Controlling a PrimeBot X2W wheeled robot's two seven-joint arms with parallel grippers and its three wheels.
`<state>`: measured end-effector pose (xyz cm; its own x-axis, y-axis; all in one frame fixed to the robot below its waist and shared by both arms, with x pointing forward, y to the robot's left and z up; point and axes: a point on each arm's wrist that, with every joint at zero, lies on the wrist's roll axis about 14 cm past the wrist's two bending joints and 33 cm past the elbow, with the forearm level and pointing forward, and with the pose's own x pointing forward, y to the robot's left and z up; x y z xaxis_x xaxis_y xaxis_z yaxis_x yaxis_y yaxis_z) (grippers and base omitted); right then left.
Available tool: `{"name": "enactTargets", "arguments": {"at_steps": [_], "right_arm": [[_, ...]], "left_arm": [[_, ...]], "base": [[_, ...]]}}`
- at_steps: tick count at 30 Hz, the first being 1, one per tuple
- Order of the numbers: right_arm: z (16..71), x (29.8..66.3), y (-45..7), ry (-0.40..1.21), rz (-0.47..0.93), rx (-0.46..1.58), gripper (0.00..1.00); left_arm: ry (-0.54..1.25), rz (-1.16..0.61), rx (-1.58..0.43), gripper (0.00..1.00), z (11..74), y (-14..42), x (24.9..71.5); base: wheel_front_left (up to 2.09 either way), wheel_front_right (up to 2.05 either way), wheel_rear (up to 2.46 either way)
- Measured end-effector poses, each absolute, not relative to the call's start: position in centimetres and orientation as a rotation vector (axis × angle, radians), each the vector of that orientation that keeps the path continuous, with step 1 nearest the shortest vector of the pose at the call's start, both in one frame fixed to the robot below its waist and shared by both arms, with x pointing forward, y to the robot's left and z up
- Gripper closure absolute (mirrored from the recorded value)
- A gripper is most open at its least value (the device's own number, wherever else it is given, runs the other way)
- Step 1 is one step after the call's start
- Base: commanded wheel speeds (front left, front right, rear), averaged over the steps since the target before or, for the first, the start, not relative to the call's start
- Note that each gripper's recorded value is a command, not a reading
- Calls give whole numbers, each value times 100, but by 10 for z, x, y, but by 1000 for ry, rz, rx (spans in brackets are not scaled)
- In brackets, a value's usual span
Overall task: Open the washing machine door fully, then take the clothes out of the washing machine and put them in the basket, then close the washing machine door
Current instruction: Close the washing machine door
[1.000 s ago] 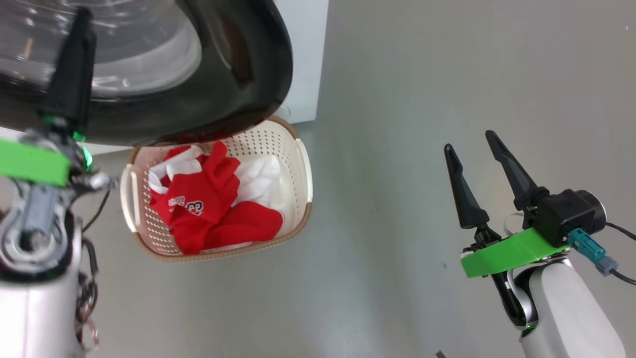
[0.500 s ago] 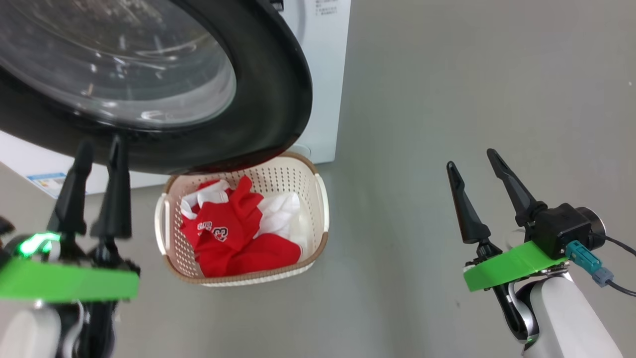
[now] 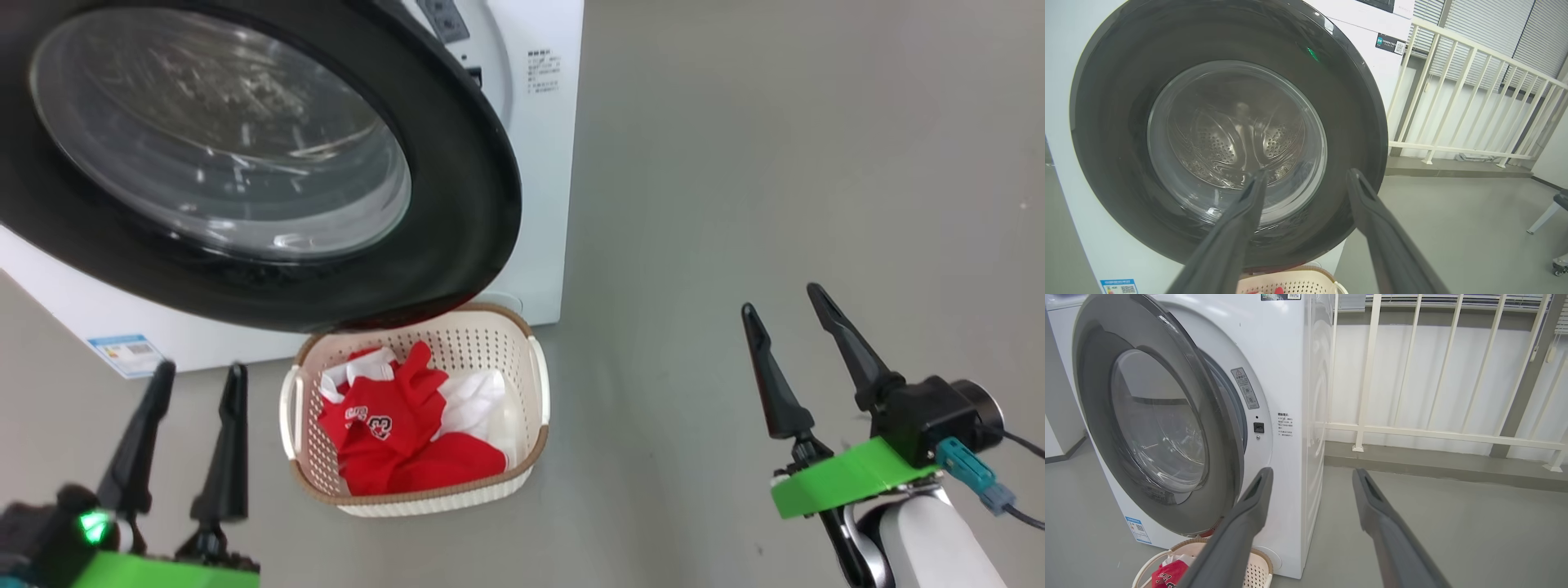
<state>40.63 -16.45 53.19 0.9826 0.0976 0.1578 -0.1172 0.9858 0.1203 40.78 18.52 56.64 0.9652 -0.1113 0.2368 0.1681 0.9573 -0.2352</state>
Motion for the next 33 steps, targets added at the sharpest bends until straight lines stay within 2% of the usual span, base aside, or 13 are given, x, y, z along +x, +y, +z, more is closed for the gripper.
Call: {"name": "enactTargets", "arguments": {"at_steps": [17,33], "right_arm": [[531,366,-178,-157,60,155,0],[533,363,-175,-164,69,157,0]], "left_arm": [[-184,-64,-198,0,549,198,354],[-166,-42,-184,0,540,202,339]], "base": [[0,0,0],[0,0,0]]}}
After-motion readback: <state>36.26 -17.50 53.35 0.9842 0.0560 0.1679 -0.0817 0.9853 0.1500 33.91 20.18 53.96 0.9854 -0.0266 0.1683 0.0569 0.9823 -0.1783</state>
